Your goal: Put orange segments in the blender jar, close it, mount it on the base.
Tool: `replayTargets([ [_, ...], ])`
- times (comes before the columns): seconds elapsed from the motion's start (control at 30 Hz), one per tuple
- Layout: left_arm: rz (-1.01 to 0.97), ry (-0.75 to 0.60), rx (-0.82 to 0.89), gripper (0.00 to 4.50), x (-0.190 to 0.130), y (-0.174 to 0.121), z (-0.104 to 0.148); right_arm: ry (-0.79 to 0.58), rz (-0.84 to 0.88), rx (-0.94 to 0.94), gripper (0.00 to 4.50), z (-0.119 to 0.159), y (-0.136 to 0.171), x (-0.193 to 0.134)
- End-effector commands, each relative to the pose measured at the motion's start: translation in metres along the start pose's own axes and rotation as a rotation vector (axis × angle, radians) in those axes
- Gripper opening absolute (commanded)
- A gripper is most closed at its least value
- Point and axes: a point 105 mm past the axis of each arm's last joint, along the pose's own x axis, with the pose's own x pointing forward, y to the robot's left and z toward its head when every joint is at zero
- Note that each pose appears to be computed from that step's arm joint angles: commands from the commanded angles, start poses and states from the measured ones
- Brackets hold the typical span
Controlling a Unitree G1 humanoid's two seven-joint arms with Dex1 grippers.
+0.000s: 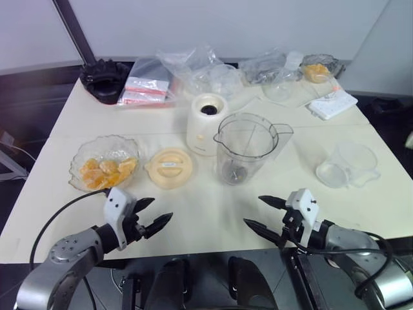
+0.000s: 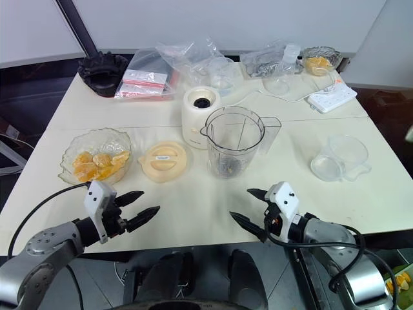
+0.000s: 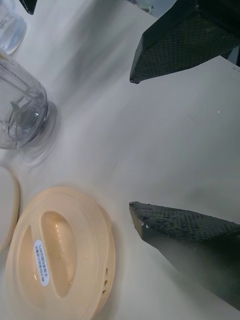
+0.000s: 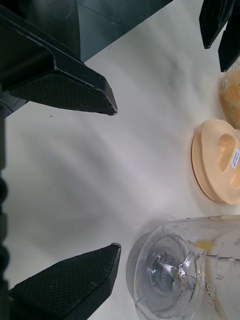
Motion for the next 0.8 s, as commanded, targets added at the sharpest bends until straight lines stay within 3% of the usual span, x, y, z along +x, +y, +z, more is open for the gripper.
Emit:
replayTargets([
  [0.03,-0.028,0.008,0.033,3.96,-0.001,-0.006,0.002,-0.026,0.003,-0.028,4.29,0.007,0.002,0.002],
  [0.7,0.034,-0.041,0.054,3.96,0.001,0.006,0.017,-0.023,0.022,-0.064,4.29,0.009,0.002,0.004],
  [0.8,0.113,-0.105,-0.059,3.96,0.002,0.02,0.028,-0.033,0.029,-0.066,4.29,0.013,0.002,0.006],
])
